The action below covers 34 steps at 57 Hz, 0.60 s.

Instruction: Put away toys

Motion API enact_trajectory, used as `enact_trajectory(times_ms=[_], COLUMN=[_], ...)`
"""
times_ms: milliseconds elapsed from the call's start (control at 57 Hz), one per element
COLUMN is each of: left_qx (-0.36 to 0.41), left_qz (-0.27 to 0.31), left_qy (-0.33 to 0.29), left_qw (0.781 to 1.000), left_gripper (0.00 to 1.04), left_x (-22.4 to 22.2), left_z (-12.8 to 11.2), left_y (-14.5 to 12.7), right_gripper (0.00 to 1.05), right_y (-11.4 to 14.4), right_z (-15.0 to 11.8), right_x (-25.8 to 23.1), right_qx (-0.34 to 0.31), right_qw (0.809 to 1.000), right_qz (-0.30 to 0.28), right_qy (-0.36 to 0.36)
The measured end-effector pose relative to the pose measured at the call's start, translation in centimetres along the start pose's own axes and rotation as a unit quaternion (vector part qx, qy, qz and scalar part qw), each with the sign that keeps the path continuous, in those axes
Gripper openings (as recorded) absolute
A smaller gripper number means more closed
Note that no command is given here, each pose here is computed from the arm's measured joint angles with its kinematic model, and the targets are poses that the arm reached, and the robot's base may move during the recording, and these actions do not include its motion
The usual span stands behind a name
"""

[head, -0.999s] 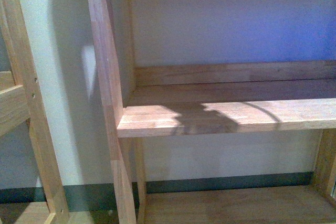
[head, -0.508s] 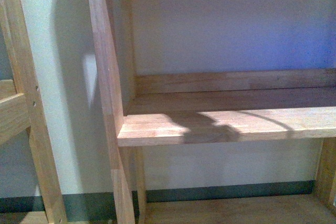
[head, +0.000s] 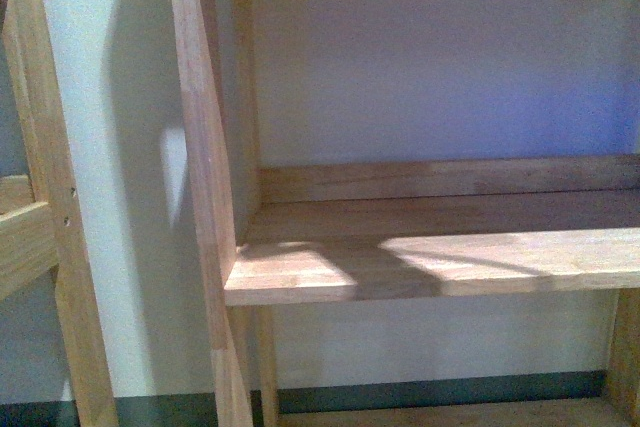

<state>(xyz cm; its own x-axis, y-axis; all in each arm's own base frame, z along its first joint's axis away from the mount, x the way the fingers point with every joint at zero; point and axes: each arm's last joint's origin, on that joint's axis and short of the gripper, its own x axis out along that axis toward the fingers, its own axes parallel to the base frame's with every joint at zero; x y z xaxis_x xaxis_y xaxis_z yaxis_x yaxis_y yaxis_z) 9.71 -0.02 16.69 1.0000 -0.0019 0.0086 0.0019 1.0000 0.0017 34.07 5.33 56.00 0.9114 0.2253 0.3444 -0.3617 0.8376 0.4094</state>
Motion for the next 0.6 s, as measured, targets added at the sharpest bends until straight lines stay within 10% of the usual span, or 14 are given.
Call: enact_trajectory(times_ms=[333,596], left_qx=[0.000,0.000], left_qz=[0.000,0.000], left_qy=[0.000,0.000], left_qw=[1.000,1.000], left_gripper=[0.99,0.99], left_x=[0.0,0.0], left_z=[0.0,0.0], left_y=[0.0,0.0], right_gripper=[1.04,1.04], right_y=[2.0,0.1], right_z=[1.1,-3.1], right_x=[-9.7,-20.3], right_qx=[-0.144,-0.210], right_qw=[0.989,0.977], right_qz=[0.009,0.002], right_qy=[-0.039,-0.025])
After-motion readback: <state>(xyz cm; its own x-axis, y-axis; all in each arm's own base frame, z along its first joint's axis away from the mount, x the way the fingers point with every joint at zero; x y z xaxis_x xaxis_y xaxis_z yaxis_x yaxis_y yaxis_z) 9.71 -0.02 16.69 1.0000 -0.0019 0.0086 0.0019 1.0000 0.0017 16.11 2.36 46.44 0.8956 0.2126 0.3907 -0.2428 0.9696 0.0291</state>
